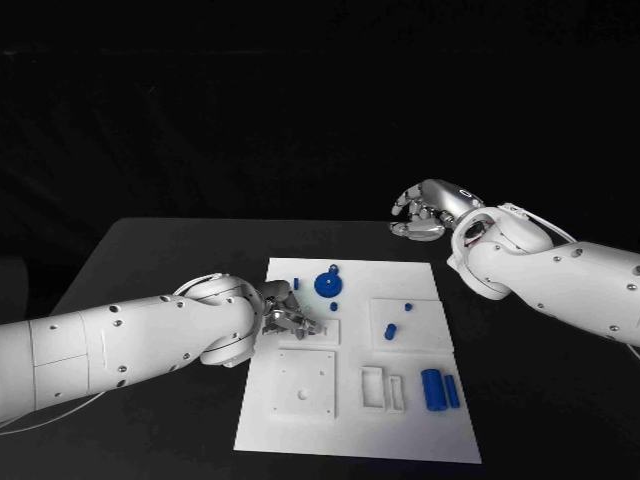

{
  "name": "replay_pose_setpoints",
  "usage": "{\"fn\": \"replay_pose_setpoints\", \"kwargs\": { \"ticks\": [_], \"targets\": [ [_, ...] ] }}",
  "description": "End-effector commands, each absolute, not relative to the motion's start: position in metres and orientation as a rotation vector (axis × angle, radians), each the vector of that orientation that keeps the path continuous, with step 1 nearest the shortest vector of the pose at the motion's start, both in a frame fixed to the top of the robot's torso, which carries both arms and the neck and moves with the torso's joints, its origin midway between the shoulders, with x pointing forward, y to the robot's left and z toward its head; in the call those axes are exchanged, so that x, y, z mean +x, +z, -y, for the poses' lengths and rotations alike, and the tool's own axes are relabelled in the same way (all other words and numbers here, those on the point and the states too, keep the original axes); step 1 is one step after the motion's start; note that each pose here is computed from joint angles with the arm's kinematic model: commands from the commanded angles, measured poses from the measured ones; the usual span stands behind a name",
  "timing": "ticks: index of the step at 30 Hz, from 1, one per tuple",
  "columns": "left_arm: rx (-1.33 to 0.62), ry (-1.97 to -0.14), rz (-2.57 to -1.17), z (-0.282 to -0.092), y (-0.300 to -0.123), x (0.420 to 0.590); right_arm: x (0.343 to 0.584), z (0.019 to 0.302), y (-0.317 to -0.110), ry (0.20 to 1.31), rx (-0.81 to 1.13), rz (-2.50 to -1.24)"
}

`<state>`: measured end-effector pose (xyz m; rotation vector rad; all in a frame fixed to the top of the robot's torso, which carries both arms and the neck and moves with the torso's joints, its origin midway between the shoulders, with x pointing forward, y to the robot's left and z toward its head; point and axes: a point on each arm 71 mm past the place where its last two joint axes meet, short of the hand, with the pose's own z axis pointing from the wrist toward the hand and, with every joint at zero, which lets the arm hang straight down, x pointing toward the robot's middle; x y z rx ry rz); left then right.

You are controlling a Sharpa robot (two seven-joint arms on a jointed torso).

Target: Assemble the parts on the task board

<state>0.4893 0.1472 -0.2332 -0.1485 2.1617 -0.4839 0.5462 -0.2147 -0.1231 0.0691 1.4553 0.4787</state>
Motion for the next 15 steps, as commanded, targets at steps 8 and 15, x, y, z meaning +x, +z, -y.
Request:
{"fn": "replay_pose_setpoints", "kwargs": {
  "ticks": [8,15],
  "targets": [
    [-0.239,-0.539,-2.150,-0.155,-0.223,0.493,0.547,0.214,-0.124,0.477,0.059,-1.462],
    [-0.292,-0.540,-2.107,-0.170,-0.205,0.508,0.547,0.216,-0.124,0.476,0.061,-1.463]
  ]
}}
